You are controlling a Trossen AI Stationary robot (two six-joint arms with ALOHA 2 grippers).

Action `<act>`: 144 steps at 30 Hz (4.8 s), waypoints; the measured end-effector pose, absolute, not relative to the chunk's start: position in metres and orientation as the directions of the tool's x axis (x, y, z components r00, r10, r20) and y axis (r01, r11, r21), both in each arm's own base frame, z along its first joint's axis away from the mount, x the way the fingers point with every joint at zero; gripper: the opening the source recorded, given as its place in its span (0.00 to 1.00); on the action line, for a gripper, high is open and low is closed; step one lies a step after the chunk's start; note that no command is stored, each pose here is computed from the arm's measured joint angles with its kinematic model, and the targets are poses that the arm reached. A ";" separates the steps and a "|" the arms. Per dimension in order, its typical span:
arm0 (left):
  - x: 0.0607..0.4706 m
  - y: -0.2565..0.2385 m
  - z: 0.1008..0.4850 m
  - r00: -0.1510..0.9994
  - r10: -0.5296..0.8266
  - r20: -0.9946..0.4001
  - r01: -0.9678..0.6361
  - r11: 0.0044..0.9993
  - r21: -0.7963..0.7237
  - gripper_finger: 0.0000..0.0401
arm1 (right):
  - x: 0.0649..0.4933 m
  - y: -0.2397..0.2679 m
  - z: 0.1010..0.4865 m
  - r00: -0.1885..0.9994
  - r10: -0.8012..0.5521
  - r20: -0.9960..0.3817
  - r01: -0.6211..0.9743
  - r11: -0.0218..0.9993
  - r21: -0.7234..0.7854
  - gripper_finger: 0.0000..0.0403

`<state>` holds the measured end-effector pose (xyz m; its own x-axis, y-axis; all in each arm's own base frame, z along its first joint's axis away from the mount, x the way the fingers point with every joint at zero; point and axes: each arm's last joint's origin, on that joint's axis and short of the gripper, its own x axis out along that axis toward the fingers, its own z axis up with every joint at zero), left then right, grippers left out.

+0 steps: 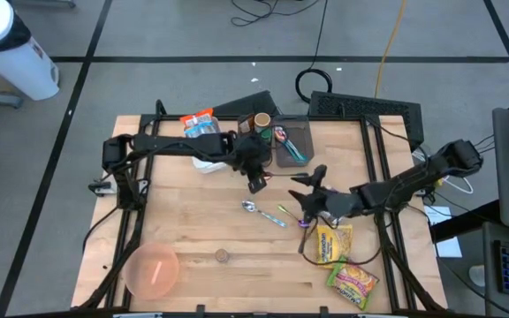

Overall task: Pick & Place Food Item
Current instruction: Put the left purple spoon into the right black bin

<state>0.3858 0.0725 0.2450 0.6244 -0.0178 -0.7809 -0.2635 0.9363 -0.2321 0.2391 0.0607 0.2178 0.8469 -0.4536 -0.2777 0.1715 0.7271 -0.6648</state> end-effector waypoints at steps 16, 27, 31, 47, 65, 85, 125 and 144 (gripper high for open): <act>0.386 0.069 0.278 0.569 0.108 -0.815 -0.305 0.948 -0.087 0.01 | 0.277 0.033 0.226 0.777 -0.495 -0.389 0.064 0.677 -0.733 0.50; 0.387 0.063 0.278 0.560 0.127 -0.819 -0.300 0.952 -0.057 0.01 | 0.283 0.016 0.222 0.724 -0.588 -0.359 0.138 0.634 -0.761 0.50; 0.387 0.063 0.278 0.562 0.127 -0.817 -0.300 0.952 -0.058 0.01 | 0.283 0.015 0.222 0.724 -0.589 -0.357 0.133 0.628 -0.767 0.49; 0.386 0.064 0.277 0.551 0.144 -0.822 -0.311 0.949 -0.043 0.01 | 0.283 0.015 0.222 0.711 -0.608 -0.353 0.147 0.620 -0.771 0.26; 0.386 0.064 0.278 0.554 0.148 -0.819 -0.311 0.950 -0.038 0.01 | 0.282 0.016 0.220 0.713 -0.594 -0.373 0.112 0.621 -0.775 0.04; 0.389 0.064 0.279 0.582 0.140 -0.801 -0.267 0.963 -0.026 0.23 | 0.282 0.015 0.221 0.706 -0.609 -0.361 0.143 0.622 -0.770 0.03; 0.341 0.021 0.289 0.870 0.106 -0.482 -0.085 0.994 0.066 0.38 | 0.216 -0.071 0.296 0.692 -0.686 -0.223 0.654 0.727 -0.208 0.00; 0.322 -0.021 0.227 0.991 -0.001 -0.130 -0.007 0.999 -0.054 0.38 | 0.231 -0.153 0.234 0.638 -0.617 -0.461 0.712 0.701 0.046 0.00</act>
<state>0.3225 -0.0214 0.2272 0.9915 -0.0006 -0.1303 -0.0066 0.9985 -0.0542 0.2305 -0.1535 0.2343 0.6375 -0.6173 -0.4611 0.7119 0.7008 0.0460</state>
